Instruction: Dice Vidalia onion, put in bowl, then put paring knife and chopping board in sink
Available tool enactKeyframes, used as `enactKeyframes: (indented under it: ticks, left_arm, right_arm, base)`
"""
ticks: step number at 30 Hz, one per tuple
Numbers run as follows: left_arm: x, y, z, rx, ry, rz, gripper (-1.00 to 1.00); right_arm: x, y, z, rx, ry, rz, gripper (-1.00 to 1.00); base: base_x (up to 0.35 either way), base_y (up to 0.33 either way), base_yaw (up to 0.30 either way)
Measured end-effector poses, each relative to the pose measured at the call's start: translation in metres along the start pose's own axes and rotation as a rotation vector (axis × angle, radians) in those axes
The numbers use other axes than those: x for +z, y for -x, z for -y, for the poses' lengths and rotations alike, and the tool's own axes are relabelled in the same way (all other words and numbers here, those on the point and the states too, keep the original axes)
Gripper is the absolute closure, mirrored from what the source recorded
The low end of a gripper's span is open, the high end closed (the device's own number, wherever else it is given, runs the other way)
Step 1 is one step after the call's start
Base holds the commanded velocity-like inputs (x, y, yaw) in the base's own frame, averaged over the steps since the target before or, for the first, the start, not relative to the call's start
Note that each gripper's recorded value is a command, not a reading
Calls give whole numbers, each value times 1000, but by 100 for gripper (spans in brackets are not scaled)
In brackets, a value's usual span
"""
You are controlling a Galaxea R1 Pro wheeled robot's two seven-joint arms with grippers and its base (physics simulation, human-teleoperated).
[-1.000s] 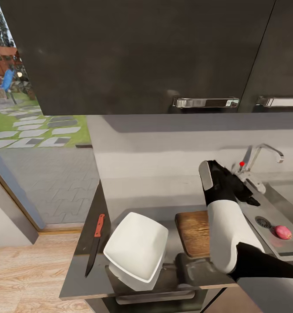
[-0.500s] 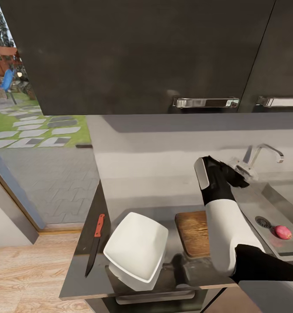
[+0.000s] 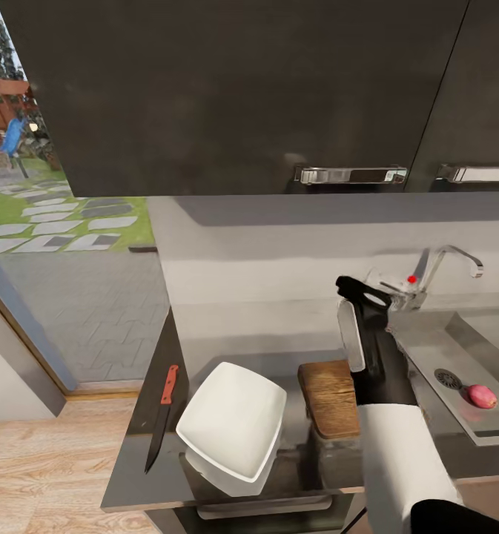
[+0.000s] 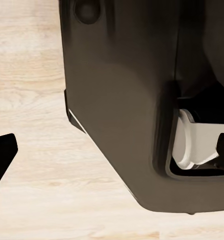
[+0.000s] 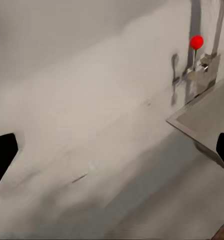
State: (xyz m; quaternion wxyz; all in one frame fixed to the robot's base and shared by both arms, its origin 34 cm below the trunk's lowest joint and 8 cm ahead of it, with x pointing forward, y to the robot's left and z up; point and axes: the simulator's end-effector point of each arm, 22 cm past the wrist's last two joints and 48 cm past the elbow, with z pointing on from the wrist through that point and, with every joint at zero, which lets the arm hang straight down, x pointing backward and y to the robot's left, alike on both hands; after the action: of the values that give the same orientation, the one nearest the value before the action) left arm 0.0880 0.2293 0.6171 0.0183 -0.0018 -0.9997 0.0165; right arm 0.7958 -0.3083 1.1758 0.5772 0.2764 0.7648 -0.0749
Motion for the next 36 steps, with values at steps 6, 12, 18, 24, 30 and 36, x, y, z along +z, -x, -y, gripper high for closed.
enactKeyframes:
  ticks: [6,12,18,24,30,36]
  left_arm:
    - [0,0,-7,1,9,1,-100]
    - [0,1,-12,0,16,3,-100]
    - [0,2,-12,-1,16,4,-100]
    - [0,2,-12,0,16,4,-100]
    - [0,4,-12,0,15,16,-100]
    - [0,9,-11,0,15,36,-100]
  right_arm:
    - [-38,-28,-32,-53,216,13,-100]
    - [-74,-75,-52,-139,544,-21,-100]
    - [-81,-83,-48,-184,583,37,-100]
    - [-80,-94,-39,-238,558,50,-100]
    - [-81,-101,-36,-252,556,50,-100]
    - [-82,-101,-37,-252,565,58,-100]
  base:
    - [0,0,0]
    - [0,0,0]
    - [-50,0,0]
    - [-160,0,0]
    - [-210,0,0]
    - [-271,0,0]
